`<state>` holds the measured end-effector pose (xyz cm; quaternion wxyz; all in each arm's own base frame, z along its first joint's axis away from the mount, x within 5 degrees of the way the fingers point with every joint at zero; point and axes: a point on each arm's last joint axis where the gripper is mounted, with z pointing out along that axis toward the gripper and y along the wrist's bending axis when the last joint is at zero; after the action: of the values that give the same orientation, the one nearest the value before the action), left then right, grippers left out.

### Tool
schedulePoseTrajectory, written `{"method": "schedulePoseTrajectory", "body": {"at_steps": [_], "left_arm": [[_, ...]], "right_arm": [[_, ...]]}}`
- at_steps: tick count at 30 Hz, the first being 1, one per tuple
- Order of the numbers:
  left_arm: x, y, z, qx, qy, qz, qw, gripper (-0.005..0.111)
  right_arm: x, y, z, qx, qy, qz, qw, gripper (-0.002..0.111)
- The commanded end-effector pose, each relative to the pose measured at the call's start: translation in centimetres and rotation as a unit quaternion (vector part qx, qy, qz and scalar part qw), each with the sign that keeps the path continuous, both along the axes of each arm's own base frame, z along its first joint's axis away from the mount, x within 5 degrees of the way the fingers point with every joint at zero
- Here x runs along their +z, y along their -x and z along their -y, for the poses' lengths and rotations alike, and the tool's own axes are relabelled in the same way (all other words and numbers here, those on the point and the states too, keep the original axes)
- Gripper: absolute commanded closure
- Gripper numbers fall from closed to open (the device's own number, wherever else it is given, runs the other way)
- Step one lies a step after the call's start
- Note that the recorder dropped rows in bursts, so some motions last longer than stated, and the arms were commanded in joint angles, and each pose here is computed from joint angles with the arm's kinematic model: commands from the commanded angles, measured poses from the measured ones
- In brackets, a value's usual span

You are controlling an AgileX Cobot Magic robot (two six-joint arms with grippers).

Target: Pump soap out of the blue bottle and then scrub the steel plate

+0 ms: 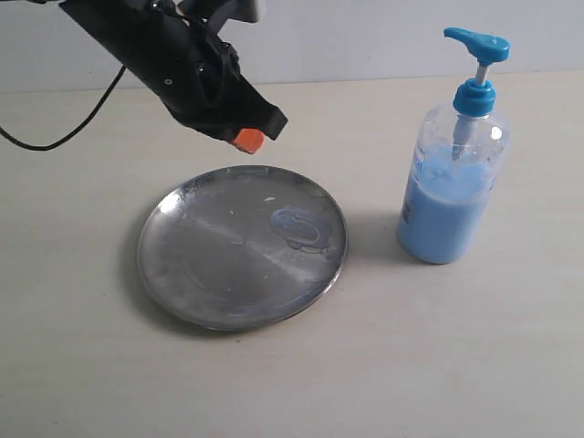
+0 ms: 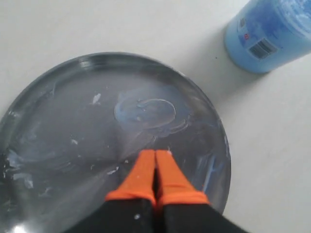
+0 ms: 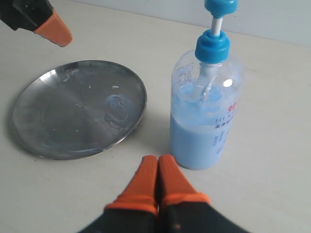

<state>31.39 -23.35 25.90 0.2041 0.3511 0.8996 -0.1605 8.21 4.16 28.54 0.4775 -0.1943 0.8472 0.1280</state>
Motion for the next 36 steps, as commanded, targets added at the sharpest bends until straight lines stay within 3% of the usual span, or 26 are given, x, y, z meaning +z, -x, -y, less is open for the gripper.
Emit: {"method": "schedulePoseTrajectory", "body": {"at_steps": [1, 10, 20, 24, 32, 36], "left_arm": [[1.1, 1.8, -1.4, 0.004, 0.001, 0.009, 1.000, 0.107], [2.8, 5.4, -4.0, 0.013, 0.018, 0.050, 0.999, 0.107], [6.6, 9.4, -6.9, 0.023, 0.068, 0.128, 0.989, 0.107], [8.3, 12.0, -8.7, 0.030, 0.099, 0.176, 0.979, 0.107], [13.1, 19.0, -13.4, 0.044, 0.189, 0.283, 0.939, 0.107], [13.8, 22.1, -15.4, 0.043, 0.217, 0.320, 0.921, 0.107]], "right_arm": [[0.1, 0.0, 0.1, -0.001, 0.002, 0.016, 1.000, 0.108], [0.1, 0.0, 0.1, -0.001, 0.001, 0.019, 1.000, 0.108], [0.1, 0.0, 0.1, -0.001, 0.001, 0.019, 1.000, 0.108], [0.1, 0.0, 0.1, -0.001, 0.001, 0.019, 1.000, 0.108], [0.1, 0.0, 0.1, -0.001, 0.000, 0.018, 1.000, 0.108], [0.1, 0.0, 0.1, -0.001, 0.000, 0.018, 1.000, 0.108]]}}
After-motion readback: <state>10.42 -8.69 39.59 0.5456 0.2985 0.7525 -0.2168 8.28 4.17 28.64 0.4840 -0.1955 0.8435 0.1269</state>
